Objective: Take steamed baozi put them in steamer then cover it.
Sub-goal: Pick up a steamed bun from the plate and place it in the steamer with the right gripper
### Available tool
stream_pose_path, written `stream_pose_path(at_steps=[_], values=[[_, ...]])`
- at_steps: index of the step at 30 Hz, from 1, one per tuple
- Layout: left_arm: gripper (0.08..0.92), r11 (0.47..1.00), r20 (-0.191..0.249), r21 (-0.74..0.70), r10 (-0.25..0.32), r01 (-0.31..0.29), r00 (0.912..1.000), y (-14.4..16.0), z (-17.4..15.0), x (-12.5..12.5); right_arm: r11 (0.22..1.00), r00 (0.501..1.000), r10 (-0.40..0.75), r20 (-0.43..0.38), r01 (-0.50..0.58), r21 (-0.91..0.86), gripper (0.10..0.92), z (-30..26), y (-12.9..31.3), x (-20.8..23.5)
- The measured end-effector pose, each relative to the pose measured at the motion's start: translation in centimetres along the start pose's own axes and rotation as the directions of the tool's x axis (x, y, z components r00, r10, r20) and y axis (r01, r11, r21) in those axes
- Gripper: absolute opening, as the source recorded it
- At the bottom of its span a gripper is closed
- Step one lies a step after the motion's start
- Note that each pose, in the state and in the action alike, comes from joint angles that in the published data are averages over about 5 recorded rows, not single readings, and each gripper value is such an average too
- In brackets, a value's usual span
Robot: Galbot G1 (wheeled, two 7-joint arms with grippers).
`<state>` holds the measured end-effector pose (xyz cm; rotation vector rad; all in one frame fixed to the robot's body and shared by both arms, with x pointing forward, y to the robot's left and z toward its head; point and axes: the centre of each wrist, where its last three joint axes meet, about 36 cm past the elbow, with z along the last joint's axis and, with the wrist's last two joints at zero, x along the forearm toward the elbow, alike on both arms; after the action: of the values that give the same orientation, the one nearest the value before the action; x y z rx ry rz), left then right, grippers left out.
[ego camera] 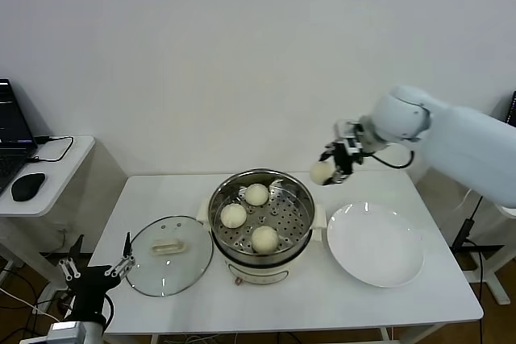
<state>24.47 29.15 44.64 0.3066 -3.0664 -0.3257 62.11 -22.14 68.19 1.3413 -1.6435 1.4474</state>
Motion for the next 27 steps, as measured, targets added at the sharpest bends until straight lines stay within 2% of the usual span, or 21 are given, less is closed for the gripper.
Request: stream_pose_path(at_steps=[10, 18, 27], values=[[0.823, 1.0, 0.0, -0.001, -0.01, 0.01, 0.9999, 0.2, 0.2, 0.0, 0.996, 0.997, -0.072, -0.004, 0.072, -0.054, 0.594, -5.7, 1.4, -5.3], [0.823, 1.0, -0.001, 0.002, -0.013, 0.013, 0.9999, 0.1, 0.4, -0.2, 0.989, 0.991, -0.124, -0.045, 0.12, -0.088, 0.594, -6.2, 3.0, -9.1], [0.823, 1.0, 0.0, 0.005, -0.011, 0.011, 0.9999, -0.1, 0.7, -0.6, 0.987, 0.988, -0.135, -0.079, 0.127, -0.099, 0.594, -6.2, 4.1, -11.6]])
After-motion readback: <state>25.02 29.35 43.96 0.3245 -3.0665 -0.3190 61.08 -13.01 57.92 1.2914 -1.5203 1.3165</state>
